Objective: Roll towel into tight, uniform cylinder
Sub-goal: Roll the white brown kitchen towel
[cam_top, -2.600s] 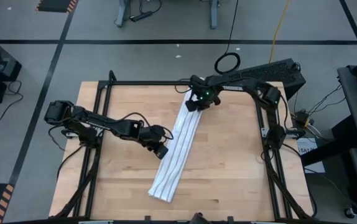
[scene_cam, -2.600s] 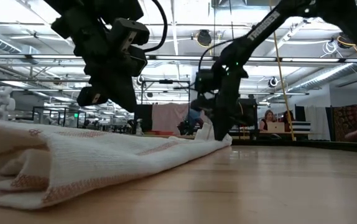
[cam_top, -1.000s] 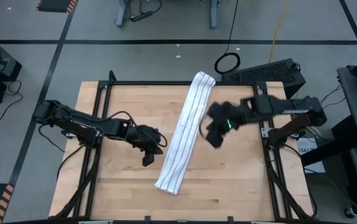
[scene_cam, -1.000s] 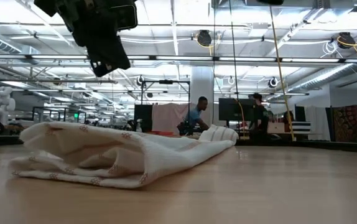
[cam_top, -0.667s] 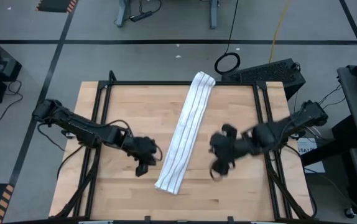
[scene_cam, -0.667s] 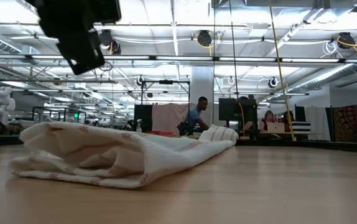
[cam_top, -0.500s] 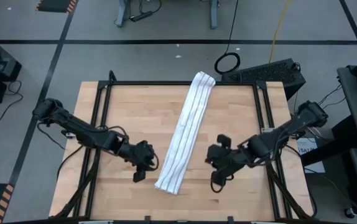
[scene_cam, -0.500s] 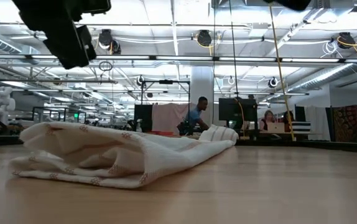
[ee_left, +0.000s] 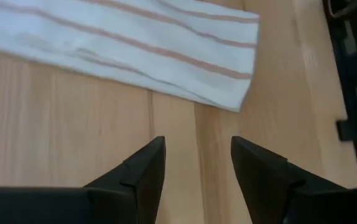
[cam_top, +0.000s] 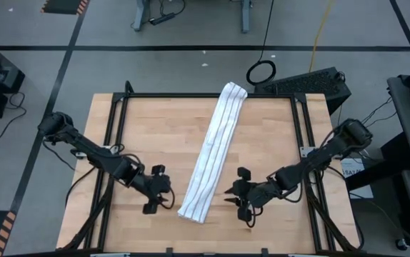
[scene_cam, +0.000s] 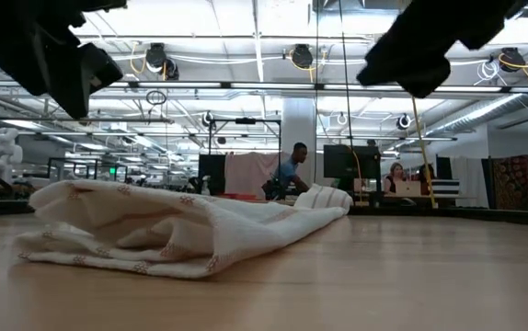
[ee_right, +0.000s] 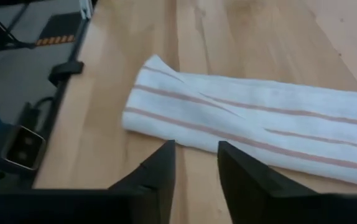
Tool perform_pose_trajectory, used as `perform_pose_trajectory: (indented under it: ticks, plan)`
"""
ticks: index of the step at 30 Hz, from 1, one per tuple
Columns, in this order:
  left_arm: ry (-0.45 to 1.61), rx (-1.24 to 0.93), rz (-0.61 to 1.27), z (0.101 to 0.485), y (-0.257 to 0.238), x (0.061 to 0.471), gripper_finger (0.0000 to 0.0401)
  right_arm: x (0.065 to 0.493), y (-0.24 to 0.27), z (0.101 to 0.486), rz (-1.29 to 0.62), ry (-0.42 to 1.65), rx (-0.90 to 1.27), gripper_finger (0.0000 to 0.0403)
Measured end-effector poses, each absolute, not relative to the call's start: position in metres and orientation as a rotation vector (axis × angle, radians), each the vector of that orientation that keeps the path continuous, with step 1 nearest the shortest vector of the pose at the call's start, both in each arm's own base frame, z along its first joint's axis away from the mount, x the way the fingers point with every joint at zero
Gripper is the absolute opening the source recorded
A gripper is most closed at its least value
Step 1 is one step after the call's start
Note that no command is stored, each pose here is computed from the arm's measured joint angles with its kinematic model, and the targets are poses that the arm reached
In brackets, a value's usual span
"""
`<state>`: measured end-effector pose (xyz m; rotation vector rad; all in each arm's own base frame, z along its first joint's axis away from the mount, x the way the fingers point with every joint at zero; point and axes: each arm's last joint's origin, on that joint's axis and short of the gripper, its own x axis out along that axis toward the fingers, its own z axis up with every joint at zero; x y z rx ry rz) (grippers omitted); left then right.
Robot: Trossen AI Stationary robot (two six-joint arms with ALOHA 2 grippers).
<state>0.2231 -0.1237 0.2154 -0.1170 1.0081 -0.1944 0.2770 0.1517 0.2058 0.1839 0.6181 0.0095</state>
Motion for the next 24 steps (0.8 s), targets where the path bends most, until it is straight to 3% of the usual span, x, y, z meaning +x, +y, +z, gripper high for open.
perform_pose_trajectory:
  ticks: [10, 17, 24]
  plan:
    - [0.916, 0.188, -0.261, 0.217, -0.123, 0.226, 0.0190, 0.286, 0.149, 0.197, -0.099, 0.562, 0.111, 0.0177]
    - [0.857, 0.267, -0.292, 0.219, -0.129, 0.227, 0.0190, 0.299, 0.160, 0.193, -0.056, 0.440, 0.020, 0.0182]
    - [0.765, 0.292, -0.352, 0.200, -0.158, 0.222, 0.0190, 0.313, 0.177, 0.156, 0.011, 0.429, -0.043, 0.0178]
